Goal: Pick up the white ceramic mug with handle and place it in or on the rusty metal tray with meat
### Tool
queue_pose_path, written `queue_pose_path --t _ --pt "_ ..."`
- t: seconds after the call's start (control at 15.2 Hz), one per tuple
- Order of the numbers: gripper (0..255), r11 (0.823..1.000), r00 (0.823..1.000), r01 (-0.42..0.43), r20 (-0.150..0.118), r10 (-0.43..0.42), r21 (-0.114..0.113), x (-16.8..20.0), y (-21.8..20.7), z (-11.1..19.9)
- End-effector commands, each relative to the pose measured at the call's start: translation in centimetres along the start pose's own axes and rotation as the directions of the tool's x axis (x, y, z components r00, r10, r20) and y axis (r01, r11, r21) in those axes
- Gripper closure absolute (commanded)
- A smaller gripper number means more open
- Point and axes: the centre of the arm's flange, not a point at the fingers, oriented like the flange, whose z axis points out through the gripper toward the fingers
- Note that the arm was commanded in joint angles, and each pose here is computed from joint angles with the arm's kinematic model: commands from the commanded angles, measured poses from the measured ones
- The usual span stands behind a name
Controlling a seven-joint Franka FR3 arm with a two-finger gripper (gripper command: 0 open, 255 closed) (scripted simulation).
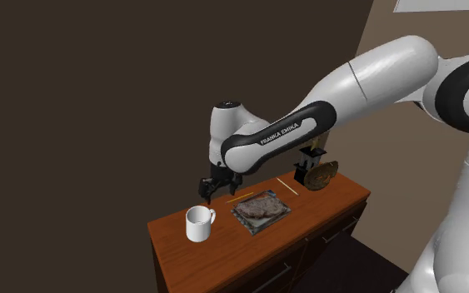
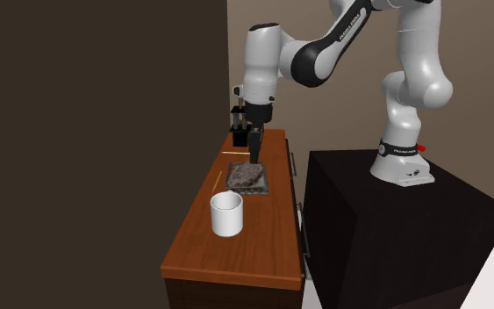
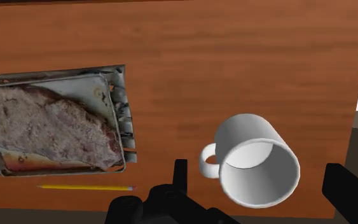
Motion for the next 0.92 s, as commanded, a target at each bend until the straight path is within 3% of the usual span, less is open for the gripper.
queue_pose_path --t 0.0,0.66,0.86 --pt "0 1.0 1.0 -0.006 0.001 0.006 0.005 1.2 -1.3 1.9" --pt "0 0.999 0.999 -0.032 0.01 0.032 0.03 7.6 -8.2 10.8" --pt "0 0.999 0.999 -0.034 0.01 0.034 0.032 8.1 -8.8 12.5"
